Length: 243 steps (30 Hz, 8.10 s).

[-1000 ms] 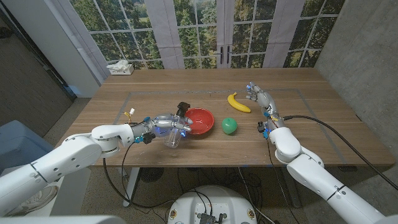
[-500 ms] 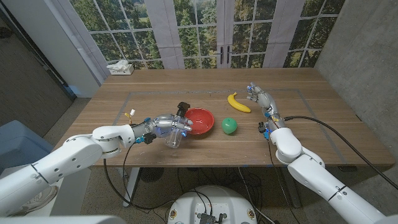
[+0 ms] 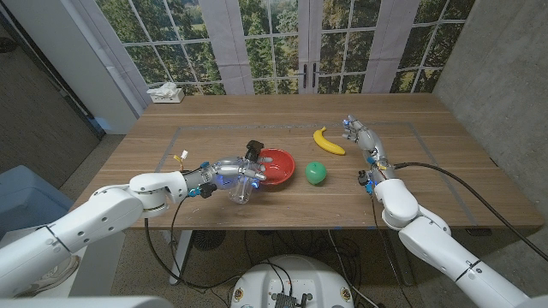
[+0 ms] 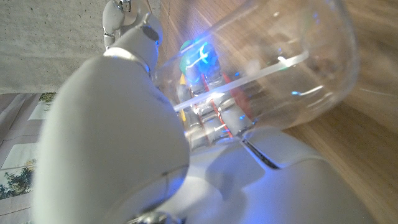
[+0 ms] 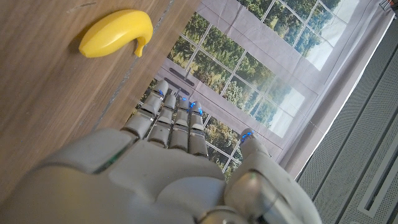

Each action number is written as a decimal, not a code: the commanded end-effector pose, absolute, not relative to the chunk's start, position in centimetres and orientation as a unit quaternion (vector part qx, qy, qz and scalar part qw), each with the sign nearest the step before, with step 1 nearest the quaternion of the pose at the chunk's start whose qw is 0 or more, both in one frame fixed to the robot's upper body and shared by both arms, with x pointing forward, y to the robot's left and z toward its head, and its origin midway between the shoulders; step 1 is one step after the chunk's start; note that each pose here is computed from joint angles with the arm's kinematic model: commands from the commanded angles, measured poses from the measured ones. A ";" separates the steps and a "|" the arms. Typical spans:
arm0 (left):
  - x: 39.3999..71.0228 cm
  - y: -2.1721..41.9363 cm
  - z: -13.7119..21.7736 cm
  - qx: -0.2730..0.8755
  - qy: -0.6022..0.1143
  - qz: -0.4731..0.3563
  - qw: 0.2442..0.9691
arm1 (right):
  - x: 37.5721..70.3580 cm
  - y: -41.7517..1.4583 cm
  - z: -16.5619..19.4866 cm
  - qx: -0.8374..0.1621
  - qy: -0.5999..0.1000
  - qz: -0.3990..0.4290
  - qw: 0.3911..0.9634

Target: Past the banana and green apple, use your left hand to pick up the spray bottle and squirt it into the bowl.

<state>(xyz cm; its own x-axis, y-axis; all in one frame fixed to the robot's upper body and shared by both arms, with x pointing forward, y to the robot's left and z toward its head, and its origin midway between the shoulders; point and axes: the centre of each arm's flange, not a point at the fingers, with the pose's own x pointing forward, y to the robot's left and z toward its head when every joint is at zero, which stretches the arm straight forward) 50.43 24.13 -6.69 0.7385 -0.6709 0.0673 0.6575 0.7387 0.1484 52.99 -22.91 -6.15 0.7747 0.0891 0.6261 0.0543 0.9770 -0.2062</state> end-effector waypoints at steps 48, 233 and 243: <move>50.6 23.5 -6.5 0.042 -0.057 -0.351 0.934 | 53.0 -23.6 -6.4 -0.104 -0.328 0.004 0.939; 55.7 23.8 1.9 0.175 -0.459 0.019 0.871 | 53.8 -26.0 -5.0 -0.082 -0.365 0.059 0.925; 57.7 24.4 3.3 0.177 -0.466 0.031 0.867 | 54.2 -25.9 -4.7 -0.087 -0.357 0.060 0.928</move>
<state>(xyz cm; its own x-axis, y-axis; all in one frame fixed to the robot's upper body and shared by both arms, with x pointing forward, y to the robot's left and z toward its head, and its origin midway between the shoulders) 55.70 23.88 1.93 0.5799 -0.1310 0.8041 -0.1961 0.9355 0.2938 53.67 -26.10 -5.05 0.7254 0.1633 0.6687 -0.0394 0.9797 -0.1965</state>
